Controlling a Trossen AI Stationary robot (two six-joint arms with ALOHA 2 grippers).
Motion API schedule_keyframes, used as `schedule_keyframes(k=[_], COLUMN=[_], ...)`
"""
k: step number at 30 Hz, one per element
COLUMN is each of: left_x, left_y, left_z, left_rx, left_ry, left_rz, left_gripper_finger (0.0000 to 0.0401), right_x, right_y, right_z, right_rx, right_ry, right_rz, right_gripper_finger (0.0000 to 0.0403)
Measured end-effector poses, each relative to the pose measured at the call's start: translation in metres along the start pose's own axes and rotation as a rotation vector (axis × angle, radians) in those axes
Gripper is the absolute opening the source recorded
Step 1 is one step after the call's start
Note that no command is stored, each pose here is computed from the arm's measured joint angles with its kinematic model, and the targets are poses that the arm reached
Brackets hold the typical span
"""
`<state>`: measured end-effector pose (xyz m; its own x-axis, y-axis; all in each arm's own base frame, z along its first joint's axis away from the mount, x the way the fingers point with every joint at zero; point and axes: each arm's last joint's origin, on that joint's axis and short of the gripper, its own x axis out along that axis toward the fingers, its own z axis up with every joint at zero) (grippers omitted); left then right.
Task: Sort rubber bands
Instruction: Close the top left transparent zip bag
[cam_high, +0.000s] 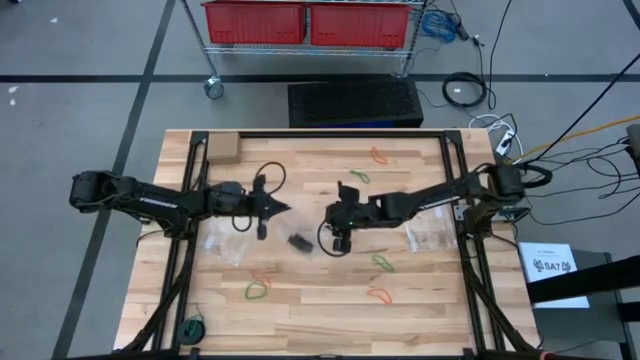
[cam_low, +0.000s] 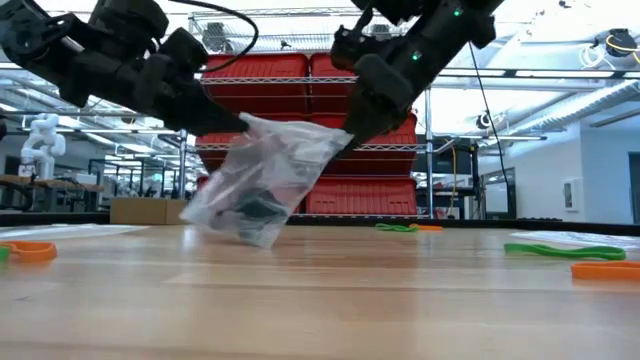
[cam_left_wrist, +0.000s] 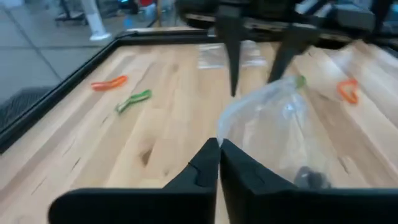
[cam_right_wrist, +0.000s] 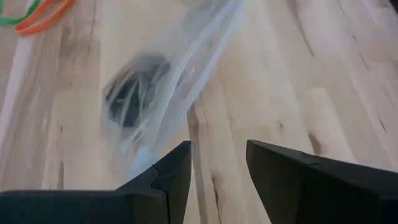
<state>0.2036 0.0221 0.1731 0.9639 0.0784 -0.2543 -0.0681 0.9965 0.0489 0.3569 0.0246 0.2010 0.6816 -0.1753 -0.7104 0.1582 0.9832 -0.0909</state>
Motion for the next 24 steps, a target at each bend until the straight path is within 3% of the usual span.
schedule_keyframes(k=[5,10,14,24], left_x=[0.0,0.0,0.0,0.0], left_y=[0.002,0.003,0.003,0.003], left_z=[0.0,0.0,0.0,-0.005], left_rx=[-0.103,-0.122,-0.134,-0.135], left_ry=[-0.004,-0.002,-0.002,0.047], left_rz=[0.026,0.032,0.033,0.038], left_gripper_finger=[0.0085,0.0148,0.0177,0.0183], right_x=[-0.008,-0.009,-0.009,0.014], right_y=[0.002,-0.002,-0.002,0.022], right_z=[-0.004,-0.013,-0.015,-0.036], right_rx=[0.011,0.059,0.051,-0.307], right_ry=[0.051,0.143,0.171,0.226], right_rz=[0.002,-0.022,-0.025,-0.051], right_gripper_finger=[0.0146,0.0156,0.0172,0.0177])
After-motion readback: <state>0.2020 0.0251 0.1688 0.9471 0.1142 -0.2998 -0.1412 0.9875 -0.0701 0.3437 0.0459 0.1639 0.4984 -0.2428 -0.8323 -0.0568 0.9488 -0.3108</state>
